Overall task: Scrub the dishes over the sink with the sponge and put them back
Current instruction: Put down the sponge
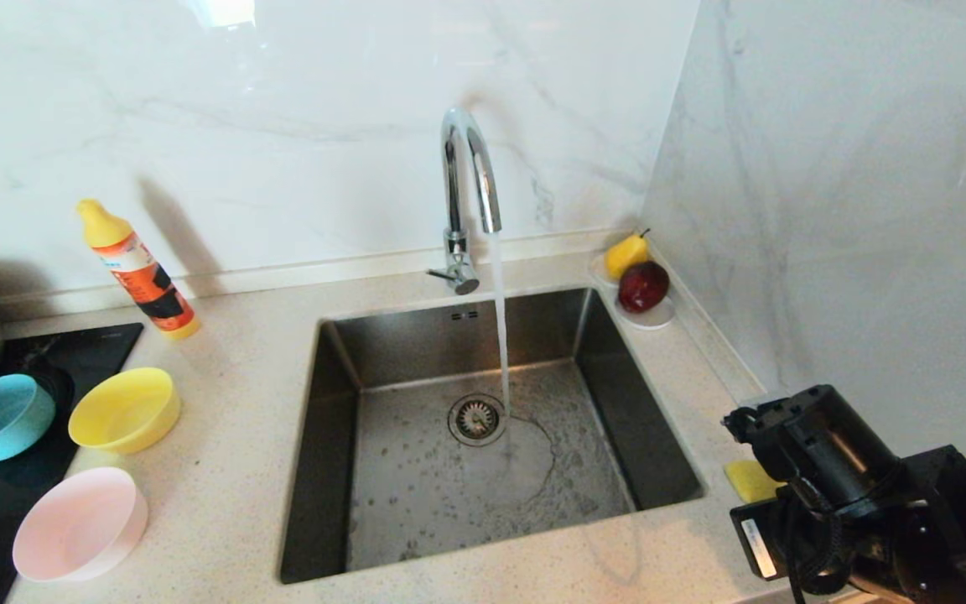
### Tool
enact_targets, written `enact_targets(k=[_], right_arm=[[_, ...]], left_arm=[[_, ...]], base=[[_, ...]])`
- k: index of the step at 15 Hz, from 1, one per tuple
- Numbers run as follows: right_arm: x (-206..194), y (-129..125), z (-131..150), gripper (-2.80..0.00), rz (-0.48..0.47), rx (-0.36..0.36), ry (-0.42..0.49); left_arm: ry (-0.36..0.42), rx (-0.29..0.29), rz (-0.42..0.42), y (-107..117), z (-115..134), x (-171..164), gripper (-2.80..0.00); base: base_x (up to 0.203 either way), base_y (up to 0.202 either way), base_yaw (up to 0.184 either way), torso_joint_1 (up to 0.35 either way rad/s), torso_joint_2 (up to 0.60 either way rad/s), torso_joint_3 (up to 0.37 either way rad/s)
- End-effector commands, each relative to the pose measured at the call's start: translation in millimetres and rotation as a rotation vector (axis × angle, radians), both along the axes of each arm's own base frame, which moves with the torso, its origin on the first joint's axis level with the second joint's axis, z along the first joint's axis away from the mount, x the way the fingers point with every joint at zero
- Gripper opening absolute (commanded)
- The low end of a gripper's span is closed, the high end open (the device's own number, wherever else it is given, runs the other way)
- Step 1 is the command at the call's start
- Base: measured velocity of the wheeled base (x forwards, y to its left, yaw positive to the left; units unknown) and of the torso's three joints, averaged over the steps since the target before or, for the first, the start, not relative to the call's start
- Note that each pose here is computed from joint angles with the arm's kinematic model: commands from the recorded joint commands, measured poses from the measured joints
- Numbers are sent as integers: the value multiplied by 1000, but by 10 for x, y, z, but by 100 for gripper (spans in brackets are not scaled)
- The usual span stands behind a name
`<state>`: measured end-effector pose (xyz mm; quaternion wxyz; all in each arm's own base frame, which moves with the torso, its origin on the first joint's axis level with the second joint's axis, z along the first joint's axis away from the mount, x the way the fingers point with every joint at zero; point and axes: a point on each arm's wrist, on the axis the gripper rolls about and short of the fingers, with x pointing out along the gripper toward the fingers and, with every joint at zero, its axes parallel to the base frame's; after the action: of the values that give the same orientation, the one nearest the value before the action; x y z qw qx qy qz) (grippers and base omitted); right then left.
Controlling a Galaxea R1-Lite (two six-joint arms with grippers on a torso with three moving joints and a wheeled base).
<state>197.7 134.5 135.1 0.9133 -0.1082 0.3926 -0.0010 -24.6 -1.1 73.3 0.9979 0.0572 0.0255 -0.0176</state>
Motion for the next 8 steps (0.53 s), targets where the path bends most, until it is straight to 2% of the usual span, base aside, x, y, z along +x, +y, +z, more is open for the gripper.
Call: enact_targets(k=[1,8], right_arm=[[92,-46,-125,-280,-33,-30,38],[317,-30,-322,-280,-45,-35,47]], left_arm=[[4,1,1,0,0,2,-280],[4,1,0,0,0,2,-280]], base=[[0,0,0,0,0,0],[0,0,0,0,0,0]])
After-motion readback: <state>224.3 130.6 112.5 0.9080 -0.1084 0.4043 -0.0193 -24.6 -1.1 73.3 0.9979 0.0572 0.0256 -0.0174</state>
